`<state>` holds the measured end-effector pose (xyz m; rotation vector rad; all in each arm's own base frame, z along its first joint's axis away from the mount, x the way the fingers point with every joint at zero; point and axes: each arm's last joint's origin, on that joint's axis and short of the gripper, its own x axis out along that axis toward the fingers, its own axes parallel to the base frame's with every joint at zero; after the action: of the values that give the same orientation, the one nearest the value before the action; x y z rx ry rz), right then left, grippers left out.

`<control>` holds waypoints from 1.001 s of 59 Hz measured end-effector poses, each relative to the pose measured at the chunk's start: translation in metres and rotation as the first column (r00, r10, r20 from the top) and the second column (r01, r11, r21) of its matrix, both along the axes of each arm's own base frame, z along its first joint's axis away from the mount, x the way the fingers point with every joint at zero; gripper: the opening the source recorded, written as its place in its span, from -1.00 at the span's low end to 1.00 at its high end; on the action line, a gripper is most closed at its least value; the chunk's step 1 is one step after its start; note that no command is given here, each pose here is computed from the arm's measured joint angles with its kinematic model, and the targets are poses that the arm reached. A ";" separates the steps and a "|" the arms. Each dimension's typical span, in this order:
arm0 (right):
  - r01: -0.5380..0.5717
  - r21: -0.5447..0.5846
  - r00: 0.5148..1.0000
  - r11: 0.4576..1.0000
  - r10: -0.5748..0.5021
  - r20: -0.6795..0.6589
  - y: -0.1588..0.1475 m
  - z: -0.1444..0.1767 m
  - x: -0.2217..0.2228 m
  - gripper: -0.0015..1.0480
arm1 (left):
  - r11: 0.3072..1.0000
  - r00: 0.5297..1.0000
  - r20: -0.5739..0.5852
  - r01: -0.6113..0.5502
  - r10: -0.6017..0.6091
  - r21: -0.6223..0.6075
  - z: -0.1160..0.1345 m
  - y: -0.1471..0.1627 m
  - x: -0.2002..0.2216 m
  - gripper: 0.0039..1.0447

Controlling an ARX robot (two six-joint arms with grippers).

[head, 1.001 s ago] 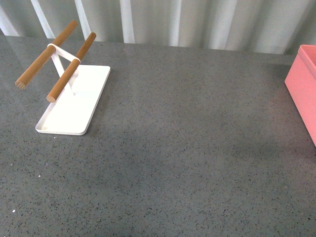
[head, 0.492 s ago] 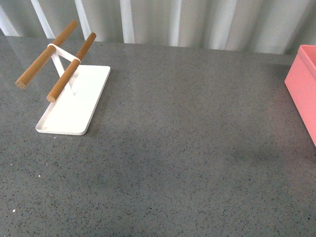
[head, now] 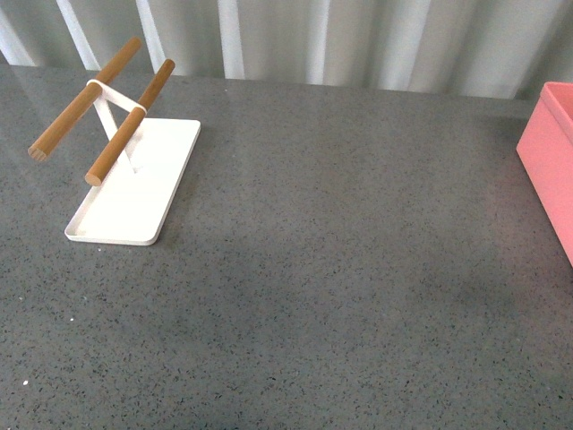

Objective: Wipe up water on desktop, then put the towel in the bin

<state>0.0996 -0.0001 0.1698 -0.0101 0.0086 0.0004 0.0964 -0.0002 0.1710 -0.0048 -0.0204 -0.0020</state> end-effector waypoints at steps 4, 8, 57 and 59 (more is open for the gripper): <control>0.002 0.000 0.999 1.000 -0.002 0.033 0.000 0.002 -0.003 -0.93 | 1.000 1.000 0.000 0.000 0.000 0.000 0.000 0.000 0.000 0.88; 0.002 0.000 1.000 1.000 -0.002 0.031 0.000 0.002 -0.003 -0.93 | 1.000 1.000 0.001 0.001 -0.001 0.000 0.000 0.000 0.000 0.88; 0.001 0.001 1.000 1.000 -0.001 0.031 0.000 0.002 -0.003 0.86 | 1.000 1.000 0.001 0.000 0.000 0.000 0.000 0.000 0.000 0.88; 0.001 0.001 1.000 1.000 -0.001 0.031 0.000 0.002 -0.003 0.86 | 1.000 1.000 0.001 0.000 0.000 0.000 0.000 0.000 0.000 0.88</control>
<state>0.0964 -0.0001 0.1718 -0.0090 -0.0223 -0.0009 0.0964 -0.0002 0.1711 -0.0048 -0.0215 -0.0023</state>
